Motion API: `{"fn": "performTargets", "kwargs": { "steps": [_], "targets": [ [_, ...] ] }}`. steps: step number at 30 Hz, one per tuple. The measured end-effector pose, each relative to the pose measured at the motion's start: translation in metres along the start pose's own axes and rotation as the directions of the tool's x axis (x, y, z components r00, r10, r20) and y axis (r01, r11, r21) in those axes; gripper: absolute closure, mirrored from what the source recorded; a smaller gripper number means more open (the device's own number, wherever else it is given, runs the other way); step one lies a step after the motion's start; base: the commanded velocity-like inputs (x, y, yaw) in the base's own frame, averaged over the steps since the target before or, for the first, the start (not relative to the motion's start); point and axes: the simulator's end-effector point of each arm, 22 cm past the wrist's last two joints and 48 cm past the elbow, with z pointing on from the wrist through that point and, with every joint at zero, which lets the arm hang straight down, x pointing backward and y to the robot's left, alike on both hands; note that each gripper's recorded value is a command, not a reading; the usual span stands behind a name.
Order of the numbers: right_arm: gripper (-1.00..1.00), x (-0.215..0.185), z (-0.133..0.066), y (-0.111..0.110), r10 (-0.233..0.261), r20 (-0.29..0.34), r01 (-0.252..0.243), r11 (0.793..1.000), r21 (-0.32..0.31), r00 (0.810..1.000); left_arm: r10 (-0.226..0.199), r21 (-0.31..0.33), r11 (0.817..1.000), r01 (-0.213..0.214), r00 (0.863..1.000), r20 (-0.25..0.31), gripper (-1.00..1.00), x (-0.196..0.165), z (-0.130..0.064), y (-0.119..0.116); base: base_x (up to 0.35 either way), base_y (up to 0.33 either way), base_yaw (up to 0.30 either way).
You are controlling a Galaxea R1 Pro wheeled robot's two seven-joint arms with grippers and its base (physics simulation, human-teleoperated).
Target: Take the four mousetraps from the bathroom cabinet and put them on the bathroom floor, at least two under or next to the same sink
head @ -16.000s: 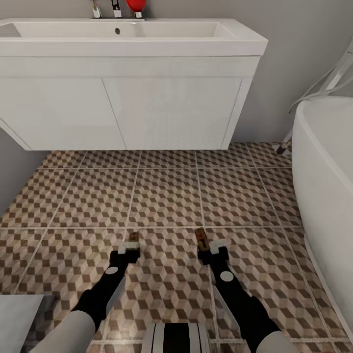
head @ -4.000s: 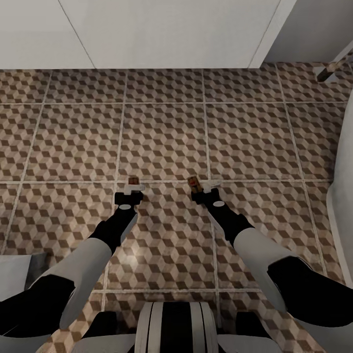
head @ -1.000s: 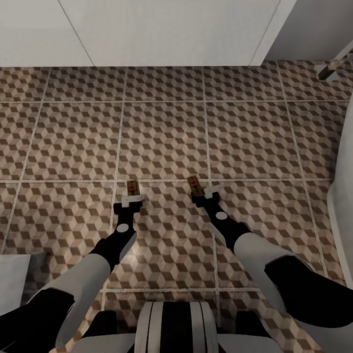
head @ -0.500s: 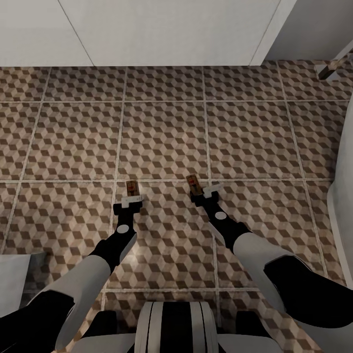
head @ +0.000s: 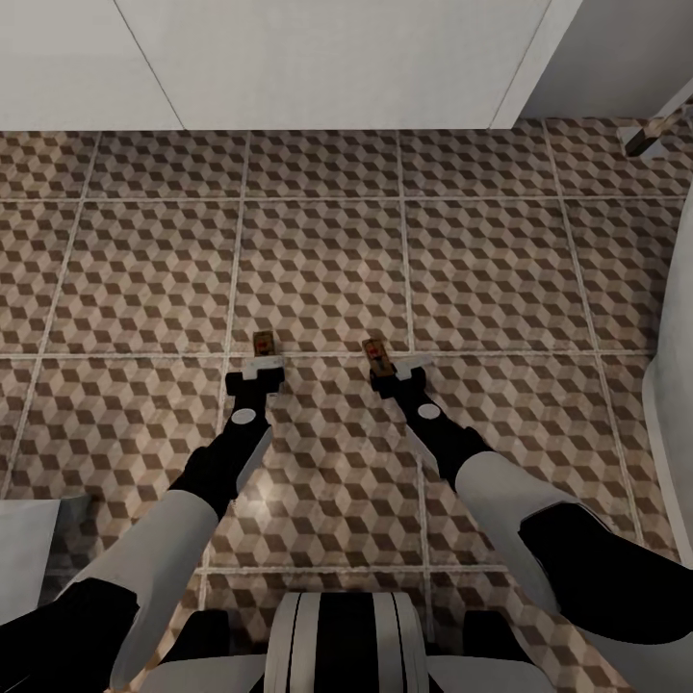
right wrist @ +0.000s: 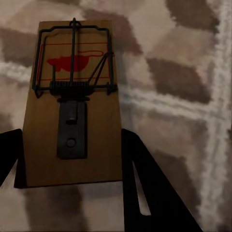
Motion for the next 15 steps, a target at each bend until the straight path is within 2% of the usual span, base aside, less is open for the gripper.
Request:
{"fn": "performTargets", "kwargs": {
  "steps": [2, 8, 15],
  "targets": [
    [1.0, -0.009, 0.001, 0.001, 0.001, 0.009, -0.001, 1.0, -0.002, 1.0, -0.005, 0.003, 1.0, 0.005, 1.0, 0.012, 1.0, -0.012, 0.0, -0.001, 0.0, 0.0, 0.0],
    [1.0, -0.015, 0.002, 0.003, 0.003, 0.019, -0.003, 1.0, -0.004, 1.0, -0.002, 0.008, 1.0, 0.002, 1.0, 0.022, 1.0, -0.016, -0.001, -0.002, 0.0, 0.0, 0.0],
    [1.0, -0.017, 0.002, 0.002, 0.002, 0.029, -0.002, 1.0, -0.008, 1.0, 0.012, 0.001, 1.0, -0.012, 1.0, -0.001, 1.0, 0.01, 0.0, 0.002, 0.0, 0.0, 0.0]
  ]
}}
